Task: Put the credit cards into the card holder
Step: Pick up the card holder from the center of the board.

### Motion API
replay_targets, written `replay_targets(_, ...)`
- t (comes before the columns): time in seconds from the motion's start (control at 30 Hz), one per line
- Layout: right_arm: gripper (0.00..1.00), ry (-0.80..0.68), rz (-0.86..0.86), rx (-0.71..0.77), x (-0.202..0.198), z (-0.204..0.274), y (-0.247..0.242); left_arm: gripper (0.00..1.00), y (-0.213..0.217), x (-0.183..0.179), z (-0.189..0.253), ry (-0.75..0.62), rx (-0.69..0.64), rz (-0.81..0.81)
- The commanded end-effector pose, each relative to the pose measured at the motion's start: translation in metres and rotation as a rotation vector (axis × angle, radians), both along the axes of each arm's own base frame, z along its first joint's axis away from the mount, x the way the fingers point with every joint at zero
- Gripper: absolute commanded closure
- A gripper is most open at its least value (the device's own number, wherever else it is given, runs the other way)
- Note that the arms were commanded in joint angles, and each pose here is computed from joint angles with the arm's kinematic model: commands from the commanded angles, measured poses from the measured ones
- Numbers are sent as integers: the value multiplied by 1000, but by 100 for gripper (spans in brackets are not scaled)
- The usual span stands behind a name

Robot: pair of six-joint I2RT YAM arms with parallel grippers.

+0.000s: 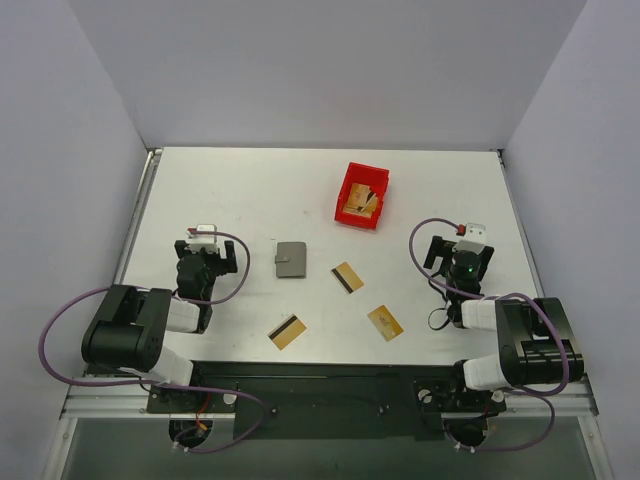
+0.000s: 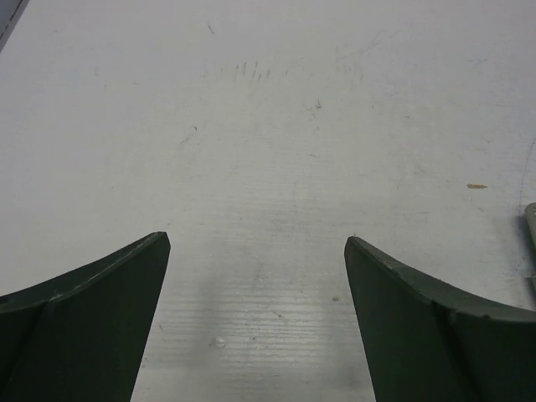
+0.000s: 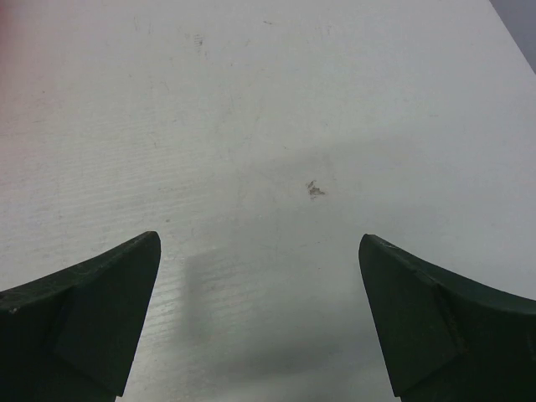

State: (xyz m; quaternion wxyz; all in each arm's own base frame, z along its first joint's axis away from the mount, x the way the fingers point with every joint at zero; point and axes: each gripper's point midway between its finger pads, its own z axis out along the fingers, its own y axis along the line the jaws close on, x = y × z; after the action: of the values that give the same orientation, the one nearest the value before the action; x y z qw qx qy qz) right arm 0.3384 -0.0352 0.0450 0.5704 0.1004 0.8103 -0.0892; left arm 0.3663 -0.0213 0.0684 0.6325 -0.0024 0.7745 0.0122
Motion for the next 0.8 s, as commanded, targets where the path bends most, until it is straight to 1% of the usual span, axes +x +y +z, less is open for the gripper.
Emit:
replay_targets(0.0,0,-61,-3,11,11,17,0,3,-1,10,25,-80,-1,-2)
replay_targets(0.5,0,-66,-3,7,10,18,0,3,-1,10,24,-78,-1,-2)
replay_targets(0.6,0,-60,-7,-14,11,25,1,3,-1,10,25,-80,-1,-1)
replay_targets(0.7,0,13,-11,-56,11,45,5,3,-1,9,26,-87,-1,5)
replay_targets(0.73,0,16,-3,-75,10,50,6,3,2,11,29,-92,3,28)
replay_targets(0.77,0,-13,-7,-81,9,61,8,3,2,10,30,-88,6,37)
